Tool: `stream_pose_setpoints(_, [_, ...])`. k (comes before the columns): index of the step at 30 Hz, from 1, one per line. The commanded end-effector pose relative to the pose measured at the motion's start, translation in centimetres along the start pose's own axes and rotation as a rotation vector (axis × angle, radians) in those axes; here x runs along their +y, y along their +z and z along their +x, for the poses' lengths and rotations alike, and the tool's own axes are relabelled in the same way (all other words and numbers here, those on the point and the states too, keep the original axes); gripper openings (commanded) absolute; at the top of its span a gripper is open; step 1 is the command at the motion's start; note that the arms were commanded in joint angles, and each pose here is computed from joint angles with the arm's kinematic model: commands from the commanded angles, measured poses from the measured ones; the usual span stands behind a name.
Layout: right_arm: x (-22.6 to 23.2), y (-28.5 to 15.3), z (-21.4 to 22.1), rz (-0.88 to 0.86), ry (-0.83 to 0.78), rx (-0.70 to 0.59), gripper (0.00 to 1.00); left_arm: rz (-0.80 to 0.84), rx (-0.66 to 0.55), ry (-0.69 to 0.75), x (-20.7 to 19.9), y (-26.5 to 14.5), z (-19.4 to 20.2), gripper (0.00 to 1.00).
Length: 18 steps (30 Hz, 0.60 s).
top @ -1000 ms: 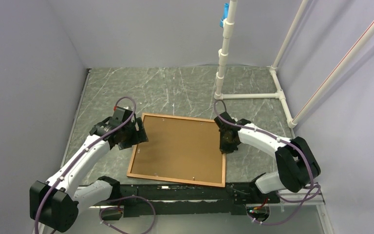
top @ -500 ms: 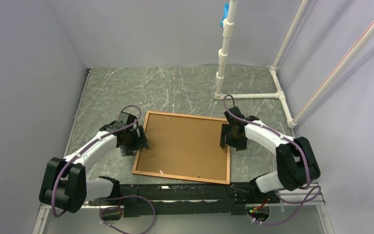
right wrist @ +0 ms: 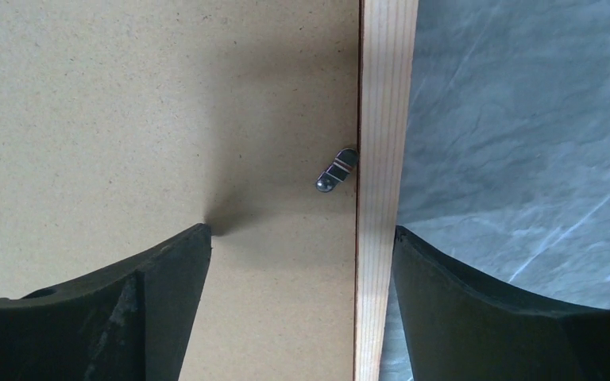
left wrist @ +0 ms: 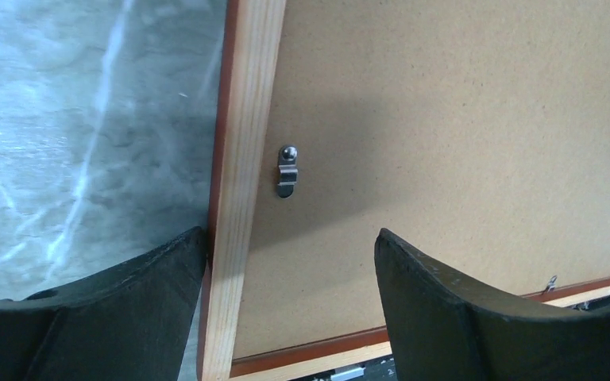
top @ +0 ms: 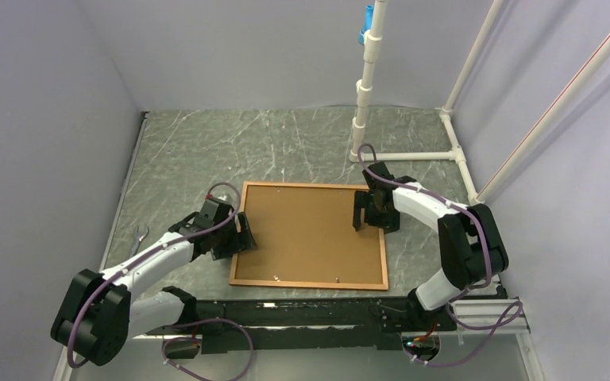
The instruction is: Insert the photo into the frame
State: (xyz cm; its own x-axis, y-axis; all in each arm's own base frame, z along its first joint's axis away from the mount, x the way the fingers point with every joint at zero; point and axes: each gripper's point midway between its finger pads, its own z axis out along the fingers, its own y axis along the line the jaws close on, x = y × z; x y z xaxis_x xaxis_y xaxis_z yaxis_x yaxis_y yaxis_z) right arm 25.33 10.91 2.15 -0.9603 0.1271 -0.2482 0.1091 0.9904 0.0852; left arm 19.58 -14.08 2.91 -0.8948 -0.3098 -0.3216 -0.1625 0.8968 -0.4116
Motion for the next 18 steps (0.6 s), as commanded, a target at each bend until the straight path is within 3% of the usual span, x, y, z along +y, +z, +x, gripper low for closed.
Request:
stream_pose_setpoints(1, [2.3,-0.9,-1.9,-0.082,0.001,-0.056,0.87,0.044,0.093,-0.025,-1.6,0.8,2.9,0.81])
stream_pose_setpoints(8, [1.7,-0.9,-0.5,-0.082,0.026,-0.053,0.93,-0.201,0.003,0.033,1.7,0.3,0.2,0.81])
stream_pose_setpoints(18, [1.3,-0.7,0.1,-0.076,0.017,-0.043,0.93,-0.309,0.003,0.105,2.4,1.8,-1.6,0.71])
